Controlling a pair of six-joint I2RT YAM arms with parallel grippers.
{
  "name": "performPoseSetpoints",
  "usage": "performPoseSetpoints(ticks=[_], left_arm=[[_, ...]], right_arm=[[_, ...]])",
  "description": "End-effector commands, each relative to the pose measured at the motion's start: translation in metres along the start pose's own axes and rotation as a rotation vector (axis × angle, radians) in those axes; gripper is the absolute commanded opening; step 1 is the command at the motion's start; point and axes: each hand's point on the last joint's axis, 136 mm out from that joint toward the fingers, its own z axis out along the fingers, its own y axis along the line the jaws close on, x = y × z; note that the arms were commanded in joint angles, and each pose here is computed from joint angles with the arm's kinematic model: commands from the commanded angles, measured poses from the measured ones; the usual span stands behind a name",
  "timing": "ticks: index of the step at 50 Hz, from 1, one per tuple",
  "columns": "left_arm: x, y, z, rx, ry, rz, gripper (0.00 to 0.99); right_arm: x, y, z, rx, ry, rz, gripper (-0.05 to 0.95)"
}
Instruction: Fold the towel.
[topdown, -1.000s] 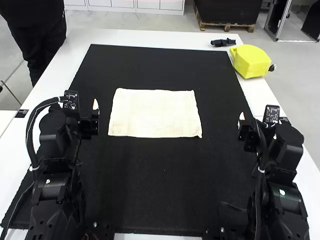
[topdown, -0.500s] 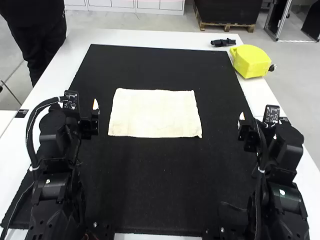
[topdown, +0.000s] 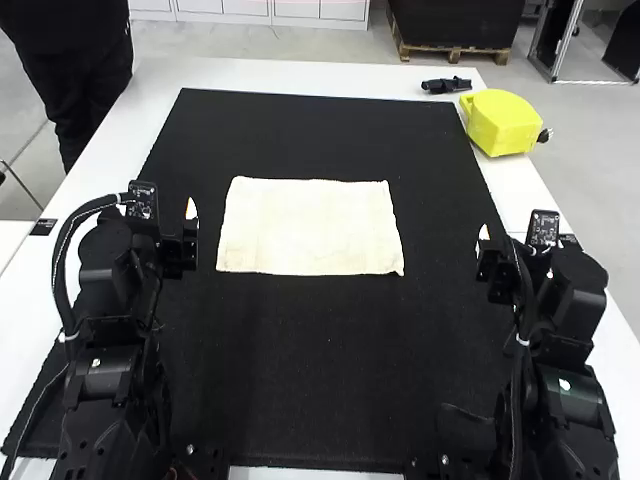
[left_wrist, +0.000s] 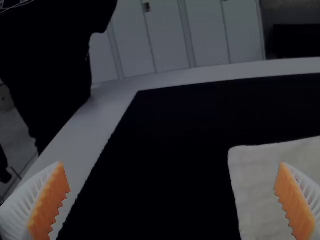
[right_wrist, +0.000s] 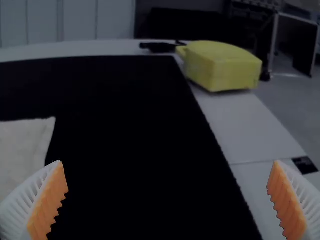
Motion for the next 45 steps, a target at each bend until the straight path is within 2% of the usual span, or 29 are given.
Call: performPoseSetpoints(ticks=[1, 15, 18, 34, 39, 45], left_arm=[[-0.0029, 0.0001, -0.0007, 0.002, -0.017, -0.005, 0.967], [-0.0025, 0.0, -0.0006, 0.002, -0.017, -0.005, 0.967], [-0.0025, -0.004, -0.0006, 0.025, -0.017, -0.006, 0.967], [-0.0019, -0.0048, -0.0006, 0.029, -0.016, -0.005, 0.967], [-0.0023, -0.0095, -0.0009, 0.056, -0.017, -0.006, 0.967], [-0.0016, -0.0099, -0.0008, 0.058, -0.016, -0.005, 0.967]], right_arm=[[-0.0001, -0.0004, -0.0001, 0.0, -0.007, -0.006, 0.92], [-0.0001, 0.0, -0.0001, -0.002, -0.007, -0.006, 0.92], [-0.0001, -0.0004, -0.0001, 0.0, -0.007, -0.006, 0.92], [-0.0001, 0.0, -0.0001, -0.002, -0.007, -0.006, 0.92], [-0.0001, 0.0002, -0.0001, -0.003, -0.007, -0.006, 0.92], [-0.0001, -0.0001, -0.0001, -0.002, -0.007, -0.006, 0.92]])
